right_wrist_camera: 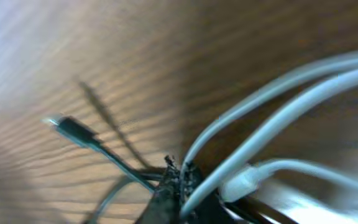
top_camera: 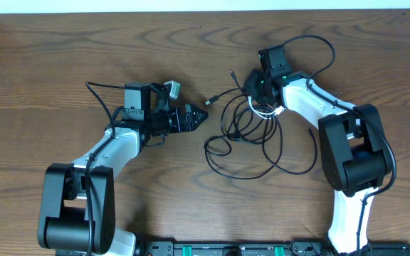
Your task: Untangle cables
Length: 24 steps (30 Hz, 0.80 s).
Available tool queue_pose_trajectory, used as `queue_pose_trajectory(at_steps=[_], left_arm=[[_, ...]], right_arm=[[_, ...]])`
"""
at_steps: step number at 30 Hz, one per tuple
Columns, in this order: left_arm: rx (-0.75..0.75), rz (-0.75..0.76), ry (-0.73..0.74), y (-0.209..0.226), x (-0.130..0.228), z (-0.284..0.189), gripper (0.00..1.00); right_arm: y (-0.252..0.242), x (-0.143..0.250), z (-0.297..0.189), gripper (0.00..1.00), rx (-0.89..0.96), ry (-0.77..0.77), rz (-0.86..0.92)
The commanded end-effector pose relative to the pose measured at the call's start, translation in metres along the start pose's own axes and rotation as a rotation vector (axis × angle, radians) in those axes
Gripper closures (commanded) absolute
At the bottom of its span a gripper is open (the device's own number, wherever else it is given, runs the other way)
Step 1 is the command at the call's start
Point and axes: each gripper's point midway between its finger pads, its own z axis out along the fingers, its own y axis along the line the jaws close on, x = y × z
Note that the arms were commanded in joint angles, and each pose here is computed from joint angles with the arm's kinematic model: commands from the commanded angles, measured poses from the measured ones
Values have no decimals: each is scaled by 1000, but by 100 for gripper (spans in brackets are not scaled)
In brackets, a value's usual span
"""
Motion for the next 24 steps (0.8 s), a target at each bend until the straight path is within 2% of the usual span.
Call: queue_pose_trajectory(at_steps=[1, 4, 7, 12, 16, 19, 22, 24], left_arm=[[3, 20, -6, -3, -3, -1, 1], [3, 20, -6, -3, -3, -1, 1], [3, 20, -6, -3, -3, -1, 1], [3, 20, -6, -3, -3, -1, 1], [3, 20, -6, -3, -3, -1, 1], [3, 20, -6, -3, -3, -1, 1], [3, 20, -6, -3, -3, -1, 1], [3, 20, -6, -3, -3, -1, 1]], right_arm=[[33, 9, -1, 99, -171, 62, -138], [73, 10, -25, 99, -367, 88, -239], [109, 0, -78, 99, -476, 19, -376], [134, 0, -159, 99, -512, -88, -570], [135, 2, -214, 99, -486, -157, -620], [146, 9, -252, 99, -562, -176, -653], [149, 7, -279, 99, -583, -242, -725], [133, -4, -276, 99, -469, -285, -698]])
